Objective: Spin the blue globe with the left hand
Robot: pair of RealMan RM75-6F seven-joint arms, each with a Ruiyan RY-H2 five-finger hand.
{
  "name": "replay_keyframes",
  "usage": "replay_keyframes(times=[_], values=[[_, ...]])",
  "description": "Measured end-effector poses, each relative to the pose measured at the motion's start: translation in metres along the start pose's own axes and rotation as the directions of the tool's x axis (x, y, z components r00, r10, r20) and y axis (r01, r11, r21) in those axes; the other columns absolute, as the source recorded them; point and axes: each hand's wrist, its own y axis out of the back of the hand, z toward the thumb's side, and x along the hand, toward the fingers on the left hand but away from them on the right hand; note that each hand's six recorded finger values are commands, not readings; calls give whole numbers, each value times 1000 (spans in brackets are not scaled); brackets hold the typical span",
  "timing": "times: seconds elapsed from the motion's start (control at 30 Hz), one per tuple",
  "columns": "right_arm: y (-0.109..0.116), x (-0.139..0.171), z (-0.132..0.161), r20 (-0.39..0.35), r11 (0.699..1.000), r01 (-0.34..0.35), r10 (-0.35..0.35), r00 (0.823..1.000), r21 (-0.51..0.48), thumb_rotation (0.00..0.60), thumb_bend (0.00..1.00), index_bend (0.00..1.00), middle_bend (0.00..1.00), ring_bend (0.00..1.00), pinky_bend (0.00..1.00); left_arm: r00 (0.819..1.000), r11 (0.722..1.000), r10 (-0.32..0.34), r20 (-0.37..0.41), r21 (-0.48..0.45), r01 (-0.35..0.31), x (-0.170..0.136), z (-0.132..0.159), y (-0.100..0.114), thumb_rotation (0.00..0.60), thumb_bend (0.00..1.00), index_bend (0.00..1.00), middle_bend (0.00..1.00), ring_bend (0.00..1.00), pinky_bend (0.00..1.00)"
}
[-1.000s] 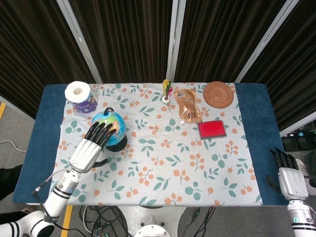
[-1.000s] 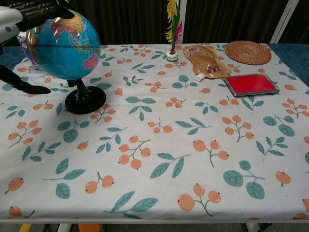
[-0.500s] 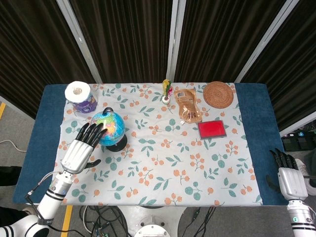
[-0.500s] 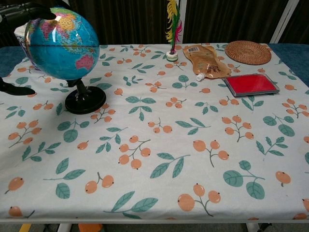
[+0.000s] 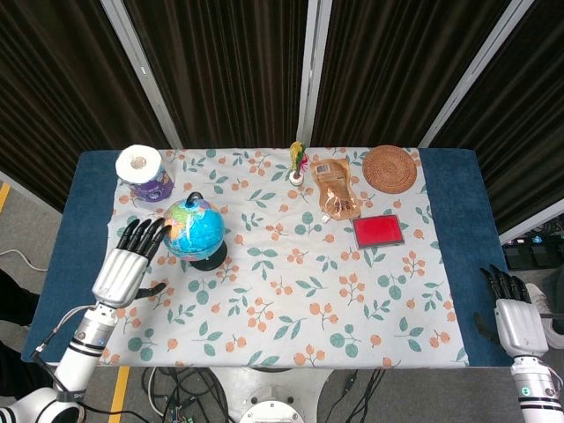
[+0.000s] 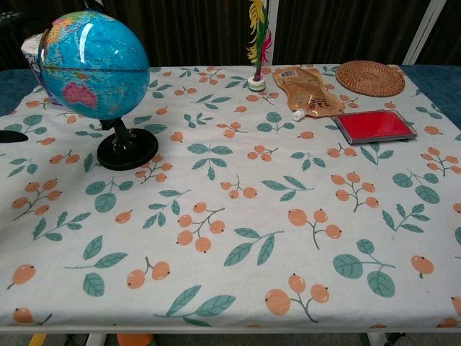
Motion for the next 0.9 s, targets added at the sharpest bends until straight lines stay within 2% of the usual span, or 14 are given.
replay_keyframes(times=[0.23, 0.4, 0.63, 0.9], values=[[1, 0, 0, 2, 1000, 3, -3, 1000, 0, 600, 340, 0, 0, 0, 0, 999, 999, 33, -29, 4, -33, -2, -11, 9, 600, 0, 19, 0, 0, 0], [0, 0, 0, 1, 1000, 1, -1, 1000, 1, 600, 340, 0, 0, 0, 0, 998, 998, 66, -16, -1, -66, -2, -7, 17, 600, 0, 20, 0, 0, 0], [-2, 0, 1, -1, 1000, -5, 5, 1000, 0, 600, 340, 0, 0, 0, 0, 989, 996, 88, 122, -23, -85, 2, 35, 23, 600, 0, 19, 0, 0, 0], [-2, -1, -3, 7, 1000, -6, 6, 1000, -9, 600, 340, 0, 0, 0, 0, 976, 999, 46, 212, -35, -39, 23, 75, 7, 600, 0, 19, 0, 0, 0]])
